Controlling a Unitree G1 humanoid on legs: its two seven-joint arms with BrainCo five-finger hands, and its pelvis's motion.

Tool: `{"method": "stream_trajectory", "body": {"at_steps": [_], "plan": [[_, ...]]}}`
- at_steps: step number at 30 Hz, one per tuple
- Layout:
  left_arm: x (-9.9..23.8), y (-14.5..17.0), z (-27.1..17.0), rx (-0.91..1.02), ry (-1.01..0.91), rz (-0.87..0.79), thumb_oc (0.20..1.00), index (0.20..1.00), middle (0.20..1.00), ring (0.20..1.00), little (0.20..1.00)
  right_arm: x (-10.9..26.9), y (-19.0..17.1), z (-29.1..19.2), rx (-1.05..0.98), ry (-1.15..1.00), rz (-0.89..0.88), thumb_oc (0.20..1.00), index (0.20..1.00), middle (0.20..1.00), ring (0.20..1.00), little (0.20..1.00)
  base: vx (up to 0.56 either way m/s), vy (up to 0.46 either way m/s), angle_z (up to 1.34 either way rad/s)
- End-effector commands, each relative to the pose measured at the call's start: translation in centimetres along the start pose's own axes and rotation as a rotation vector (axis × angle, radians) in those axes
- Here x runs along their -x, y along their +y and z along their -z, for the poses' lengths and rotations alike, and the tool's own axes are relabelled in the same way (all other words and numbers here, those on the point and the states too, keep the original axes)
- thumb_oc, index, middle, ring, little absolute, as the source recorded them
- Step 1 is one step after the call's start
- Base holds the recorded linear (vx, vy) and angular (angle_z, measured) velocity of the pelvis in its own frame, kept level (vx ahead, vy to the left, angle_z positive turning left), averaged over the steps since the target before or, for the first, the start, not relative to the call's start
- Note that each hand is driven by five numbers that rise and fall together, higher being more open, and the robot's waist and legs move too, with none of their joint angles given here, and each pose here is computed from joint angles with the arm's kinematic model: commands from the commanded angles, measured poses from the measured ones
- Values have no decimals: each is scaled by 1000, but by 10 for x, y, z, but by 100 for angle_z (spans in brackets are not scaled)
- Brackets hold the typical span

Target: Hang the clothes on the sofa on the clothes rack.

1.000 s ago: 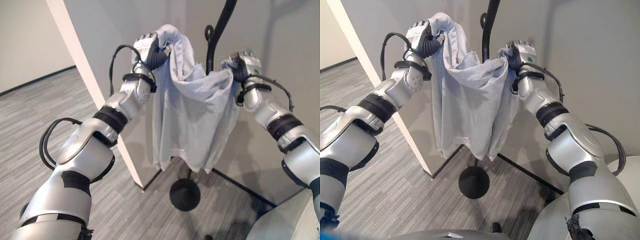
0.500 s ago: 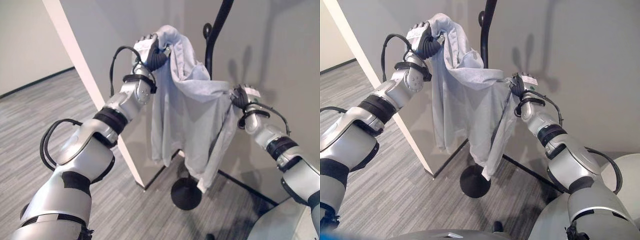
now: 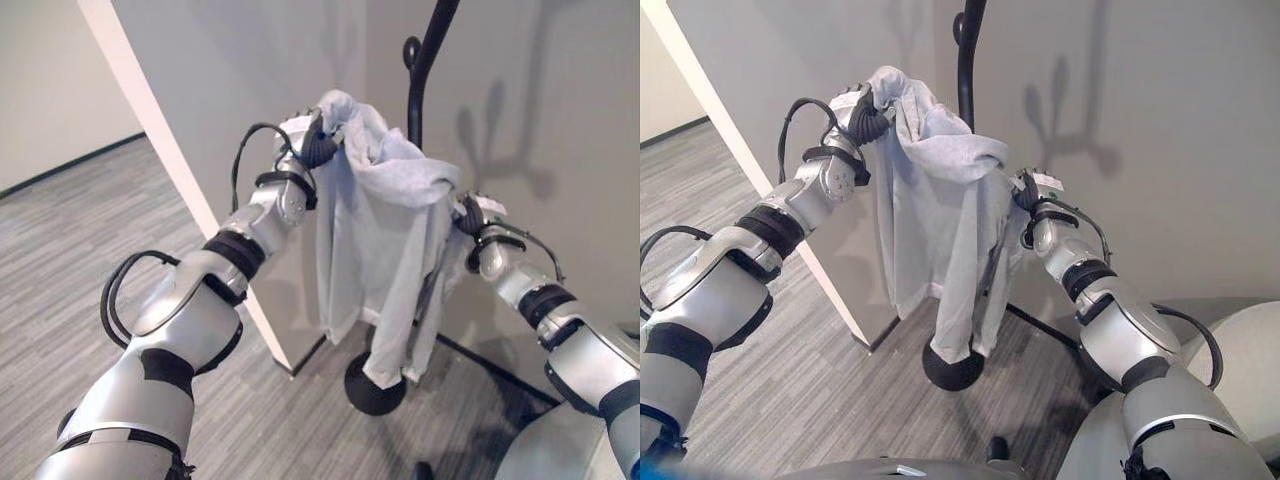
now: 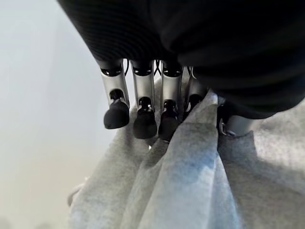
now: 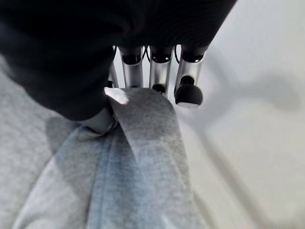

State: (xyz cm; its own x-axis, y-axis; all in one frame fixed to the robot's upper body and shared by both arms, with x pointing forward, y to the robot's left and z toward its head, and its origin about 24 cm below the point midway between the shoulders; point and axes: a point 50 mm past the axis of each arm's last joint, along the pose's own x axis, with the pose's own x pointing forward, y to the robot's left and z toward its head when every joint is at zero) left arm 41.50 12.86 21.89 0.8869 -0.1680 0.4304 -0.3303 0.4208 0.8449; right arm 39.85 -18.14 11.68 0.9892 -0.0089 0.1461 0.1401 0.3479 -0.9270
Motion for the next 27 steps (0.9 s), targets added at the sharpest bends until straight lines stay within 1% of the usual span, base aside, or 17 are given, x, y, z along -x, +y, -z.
{"method": "stream_trajectory", "body": {"at_steps": [1,9,11,12,13,14,15,18,27], "plan": [[-21,36,-5,-33,-5,-94,200,200,200,200,200,-22,-45,-3,70,8,106,200,200,200,200,200,0,0,0],[-16,20,-3,26,23,-26,200,200,200,200,200,-19,-34,-3,39,15,67,200,200,200,200,200,0,0,0],[-13,11,-2,52,34,16,200,200,200,200,200,-18,-31,-4,24,20,55,200,200,200,200,200,0,0,0],[-12,9,0,61,44,31,288,288,288,288,288,-18,-31,-5,16,21,53,200,200,200,200,200,0,0,0],[-11,7,0,60,42,43,407,407,407,407,407,-18,-31,-5,11,22,52,253,253,253,253,253,0,0,0],[-11,6,0,61,41,47,799,799,799,799,799,-18,-31,-5,5,23,52,504,504,504,504,504,0,0,0],[-11,6,0,61,41,47,1000,1000,1000,1000,1000,-18,-31,-5,5,23,52,1000,1000,1000,1000,1000,0,0,0],[-8,1,2,69,51,81,1000,1000,1000,1000,1000,-18,-29,-7,-21,20,46,1000,1000,1000,1000,1000,0,0,0],[-2,-2,13,78,81,89,1000,1000,1000,1000,1000,-15,-28,-4,-54,16,53,1000,1000,1000,1000,1000,0,0,0]]}}
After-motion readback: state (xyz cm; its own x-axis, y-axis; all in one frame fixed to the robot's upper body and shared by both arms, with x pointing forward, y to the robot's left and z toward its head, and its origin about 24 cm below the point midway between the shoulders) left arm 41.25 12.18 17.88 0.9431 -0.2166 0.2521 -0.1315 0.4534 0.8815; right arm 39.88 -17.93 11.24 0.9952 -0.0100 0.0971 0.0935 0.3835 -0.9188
